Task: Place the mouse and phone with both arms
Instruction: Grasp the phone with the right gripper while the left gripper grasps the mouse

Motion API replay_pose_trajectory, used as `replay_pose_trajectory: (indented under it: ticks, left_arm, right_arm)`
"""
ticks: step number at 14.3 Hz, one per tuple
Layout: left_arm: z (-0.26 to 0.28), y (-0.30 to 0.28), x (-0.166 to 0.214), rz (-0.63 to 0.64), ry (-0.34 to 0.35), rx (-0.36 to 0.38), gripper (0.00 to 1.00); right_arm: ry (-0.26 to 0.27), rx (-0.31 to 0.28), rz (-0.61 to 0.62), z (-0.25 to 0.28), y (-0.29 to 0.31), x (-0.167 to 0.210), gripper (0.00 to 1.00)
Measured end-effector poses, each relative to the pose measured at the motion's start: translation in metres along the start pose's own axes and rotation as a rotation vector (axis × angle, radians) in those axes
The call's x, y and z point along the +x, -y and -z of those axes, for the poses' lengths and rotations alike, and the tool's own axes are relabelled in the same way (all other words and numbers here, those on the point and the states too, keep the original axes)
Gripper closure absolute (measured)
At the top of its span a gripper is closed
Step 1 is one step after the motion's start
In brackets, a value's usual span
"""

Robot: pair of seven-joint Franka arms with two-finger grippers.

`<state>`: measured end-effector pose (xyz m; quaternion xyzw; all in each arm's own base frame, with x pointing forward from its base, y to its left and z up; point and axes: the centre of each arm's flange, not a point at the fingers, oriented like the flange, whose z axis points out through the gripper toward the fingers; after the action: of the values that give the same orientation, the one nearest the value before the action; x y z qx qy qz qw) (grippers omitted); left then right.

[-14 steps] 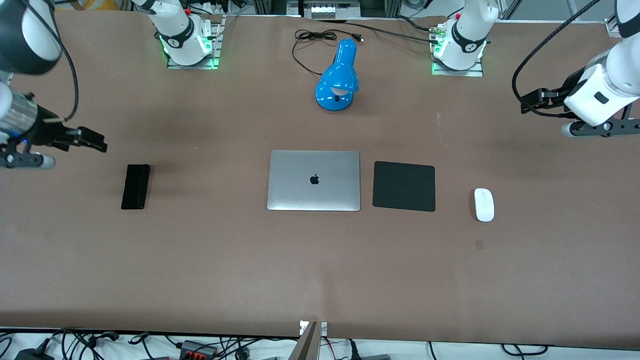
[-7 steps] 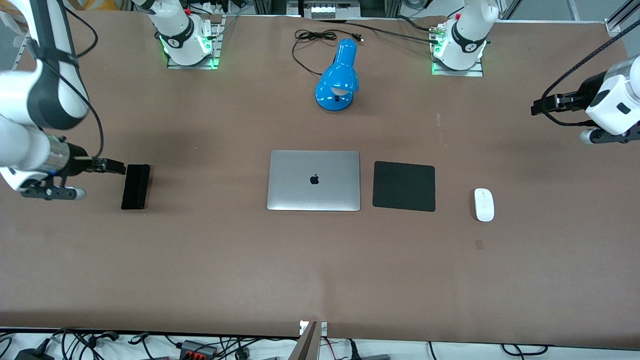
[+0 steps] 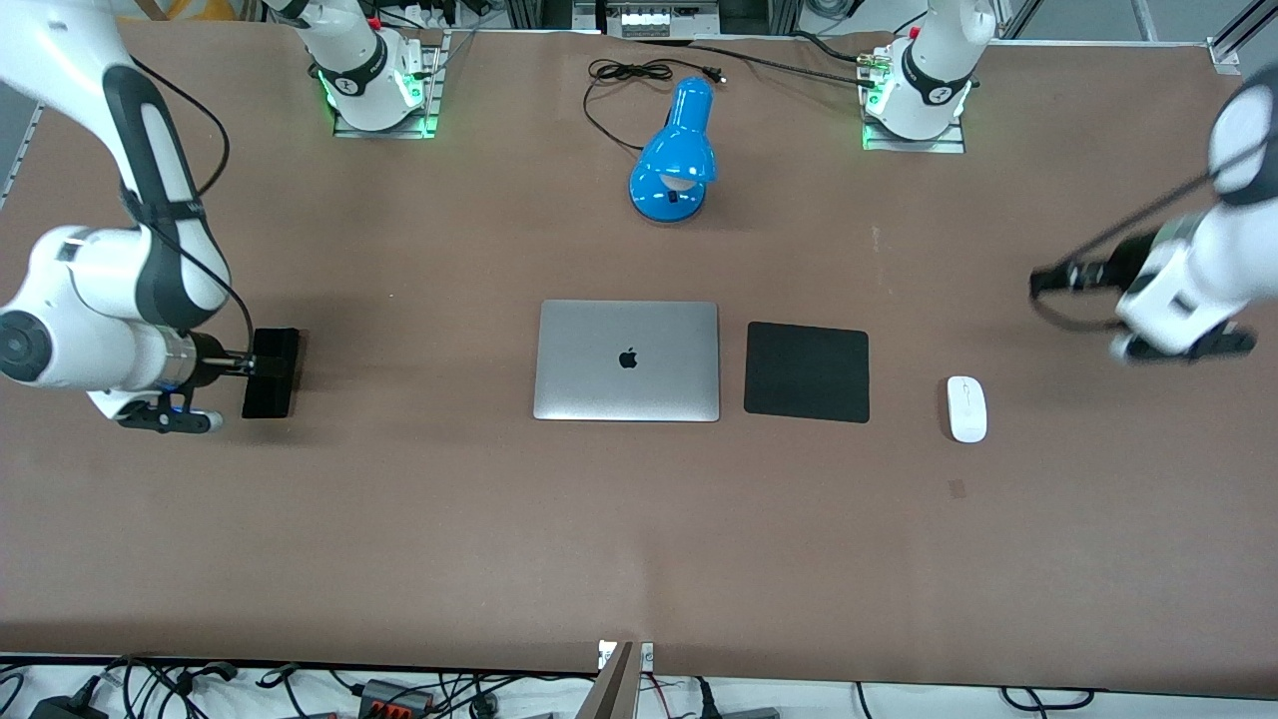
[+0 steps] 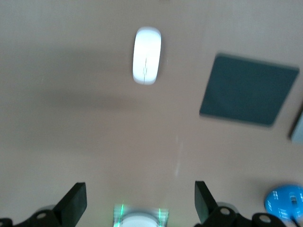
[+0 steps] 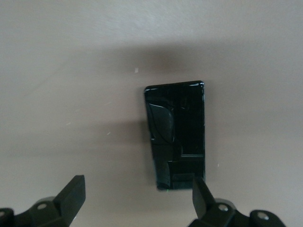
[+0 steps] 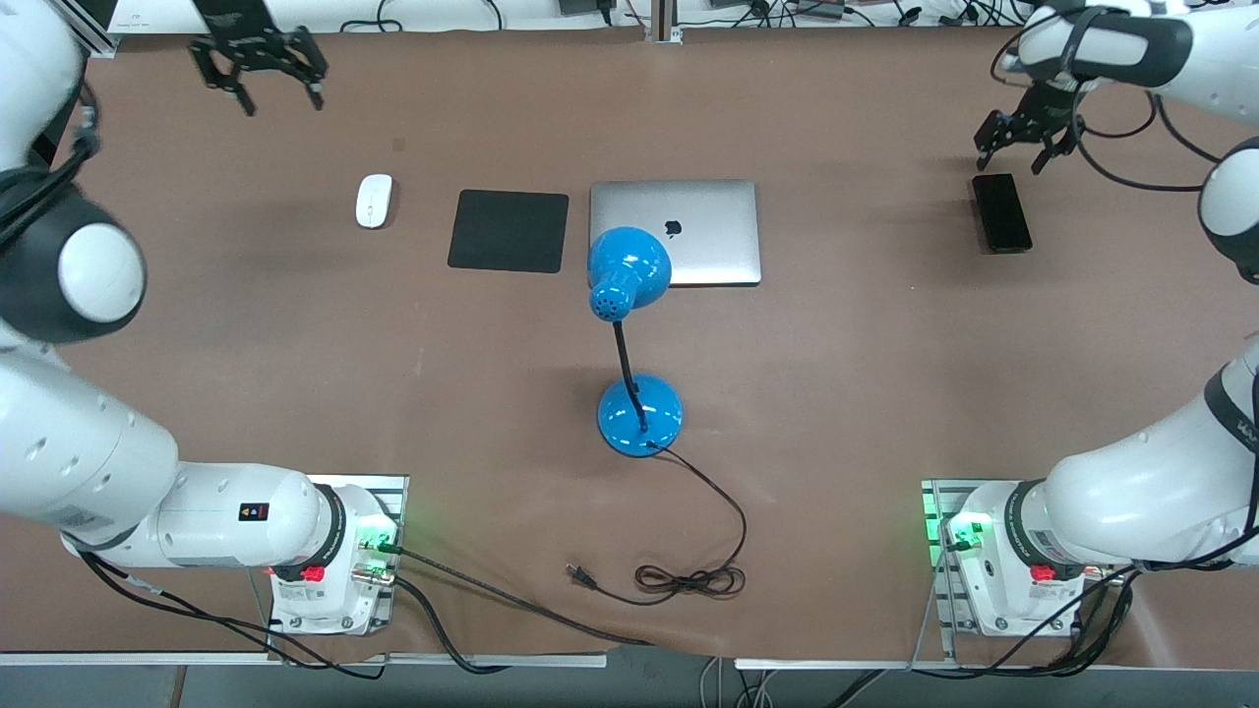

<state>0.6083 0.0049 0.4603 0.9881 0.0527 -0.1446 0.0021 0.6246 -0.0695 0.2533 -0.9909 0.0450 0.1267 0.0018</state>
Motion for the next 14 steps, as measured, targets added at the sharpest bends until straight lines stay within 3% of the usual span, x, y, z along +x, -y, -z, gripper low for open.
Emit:
replay_pose_trajectory:
  ticks: [2, 5, 11, 14]
  left_arm:
    - [-0.04, -0.003, 0.037, -0.011, -0.036, 0.012, 0.0]
    - [-0.101, -0.005, 0.062, -0.04, -0.106, 0.023, 0.0]
    - [-0.218, -0.001, 0.054, -0.102, -0.414, 0.01, 0.0]
    - [-0.259, 0.01, 0.049, -0.135, -0.487, 0.017, 0.0]
  right_arm:
    - [0.0, -0.018, -0.006, -0.027, -0.01, 0.008, 0.0]
    - [-0.028, -0.032, -0.009, -0.044, -0.017, 0.016, 0.0]
    - [-0.054, -0.032, -0.016, -0.058, -0.022, 0.018, 0.0]
    - [-0.039, -0.033, -0.026, -0.07, -0.029, 0.015, 0.0]
